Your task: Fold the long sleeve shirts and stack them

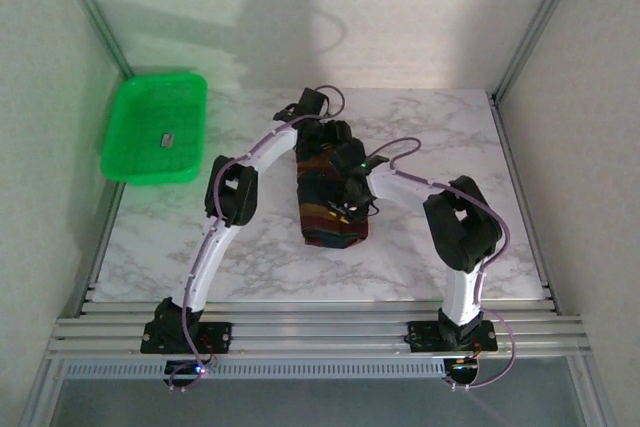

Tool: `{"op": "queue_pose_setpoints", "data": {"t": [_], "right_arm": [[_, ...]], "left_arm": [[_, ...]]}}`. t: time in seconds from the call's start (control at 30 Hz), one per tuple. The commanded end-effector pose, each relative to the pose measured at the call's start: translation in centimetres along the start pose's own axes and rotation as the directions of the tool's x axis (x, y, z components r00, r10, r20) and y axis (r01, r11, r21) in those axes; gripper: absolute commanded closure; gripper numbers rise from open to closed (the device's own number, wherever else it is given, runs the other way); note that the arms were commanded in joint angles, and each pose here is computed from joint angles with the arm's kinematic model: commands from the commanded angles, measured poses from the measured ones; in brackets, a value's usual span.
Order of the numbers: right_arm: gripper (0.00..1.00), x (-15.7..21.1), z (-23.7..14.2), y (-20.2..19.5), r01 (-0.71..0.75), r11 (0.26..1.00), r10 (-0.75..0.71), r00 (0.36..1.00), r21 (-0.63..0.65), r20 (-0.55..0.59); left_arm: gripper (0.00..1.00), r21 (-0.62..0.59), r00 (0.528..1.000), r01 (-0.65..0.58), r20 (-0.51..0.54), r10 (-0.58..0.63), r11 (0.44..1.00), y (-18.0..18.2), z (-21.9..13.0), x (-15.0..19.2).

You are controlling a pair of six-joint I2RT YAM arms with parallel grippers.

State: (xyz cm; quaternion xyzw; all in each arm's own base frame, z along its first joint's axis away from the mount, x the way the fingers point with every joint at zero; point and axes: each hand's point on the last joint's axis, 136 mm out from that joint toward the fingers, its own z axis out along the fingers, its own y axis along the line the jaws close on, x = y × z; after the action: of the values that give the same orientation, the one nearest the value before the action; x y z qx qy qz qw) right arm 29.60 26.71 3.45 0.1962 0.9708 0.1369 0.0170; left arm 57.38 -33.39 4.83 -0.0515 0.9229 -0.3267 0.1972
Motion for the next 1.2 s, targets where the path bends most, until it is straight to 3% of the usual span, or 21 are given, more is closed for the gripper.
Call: {"op": "queue_pose_setpoints", "data": {"t": [0.0, 0.1, 0.17, 0.3, 0.43, 0.5, 0.6, 0.7, 0.77, 0.93, 1.03, 1.17], "right_arm": [[0.77, -0.1, 0.0, -3.3, 0.100, 0.979, -0.100, 0.995, 0.180, -0.008], [0.77, -1.2, -1.0, -4.4, 0.184, 0.945, -0.194, 0.981, 0.269, 0.011], [0.77, -2.0, -1.9, -5.1, 0.247, 0.911, -0.266, 0.964, 0.330, 0.013], [0.77, -3.9, -2.7, -6.7, 0.328, 0.845, -0.359, 0.933, 0.422, -0.007], [0.67, -6.0, -4.7, -5.6, 0.446, 0.771, -0.513, 0.858, 0.455, 0.029], [0.56, -6.9, -6.1, -4.6, 0.496, 0.743, -0.581, 0.811, 0.449, 0.065], [0.48, -7.3, -8.3, -2.1, 0.545, 0.751, -0.624, 0.770, 0.373, 0.131], [0.43, -6.5, -10.4, 0.4, 0.569, 0.781, -0.617, 0.768, 0.256, 0.173], [0.39, -6.0, -11.9, 1.6, 0.564, 0.803, -0.594, 0.781, 0.193, 0.191], [0.31, -3.7, -14.0, 3.3, 0.521, 0.853, -0.507, 0.829, 0.004, 0.236], [0.27, -2.4, -13.8, 3.2, 0.489, 0.870, -0.464, 0.854, -0.058, 0.235], [0.26, -1.1, -13.0, 2.4, 0.468, 0.880, -0.443, 0.868, -0.074, 0.223]], "left_arm": [[0.37, -0.234, 0.988, 0.112, 0.134, -0.082, 0.966, 7.5, -2.1, -3.9], [0.41, -0.391, 0.994, 0.112, 0.056, -0.098, 0.914, 11.9, -3.7, -0.8], [0.39, -0.448, 0.990, 0.140, 0.077, -0.118, 0.883, 13.6, -6.9, 0.7], [0.32, -0.367, 0.955, 0.279, 0.207, -0.215, 0.888, 13.7, -14.5, 4.0], [0.29, -0.276, 0.941, 0.318, 0.212, -0.265, 0.907, 12.5, -18.1, 7.4], [0.17, -0.211, 0.942, 0.303, 0.217, -0.258, 0.929, 11.0, -20.0, 8.1], [0.03, -0.136, 0.944, 0.267, 0.238, -0.230, 0.954, 9.4, -22.7, 7.9], [0.00, -0.091, 0.974, 0.135, 0.197, -0.115, 0.987, 7.6, -23.4, 8.1], [0.00, -0.151, 0.988, 0.088, 0.140, -0.067, 0.985, 8.6, -23.5, 9.3], [0.00, -0.172, 0.995, -0.086, 0.025, 0.092, 0.981, 9.3, -23.4, 12.9], [0.00, -0.232, 0.987, -0.162, -0.032, 0.159, 0.959, 10.7, -22.1, 14.1], [0.00, -0.148, 0.979, -0.200, -0.070, 0.191, 0.969, 9.5, -19.8, 15.3]]}}
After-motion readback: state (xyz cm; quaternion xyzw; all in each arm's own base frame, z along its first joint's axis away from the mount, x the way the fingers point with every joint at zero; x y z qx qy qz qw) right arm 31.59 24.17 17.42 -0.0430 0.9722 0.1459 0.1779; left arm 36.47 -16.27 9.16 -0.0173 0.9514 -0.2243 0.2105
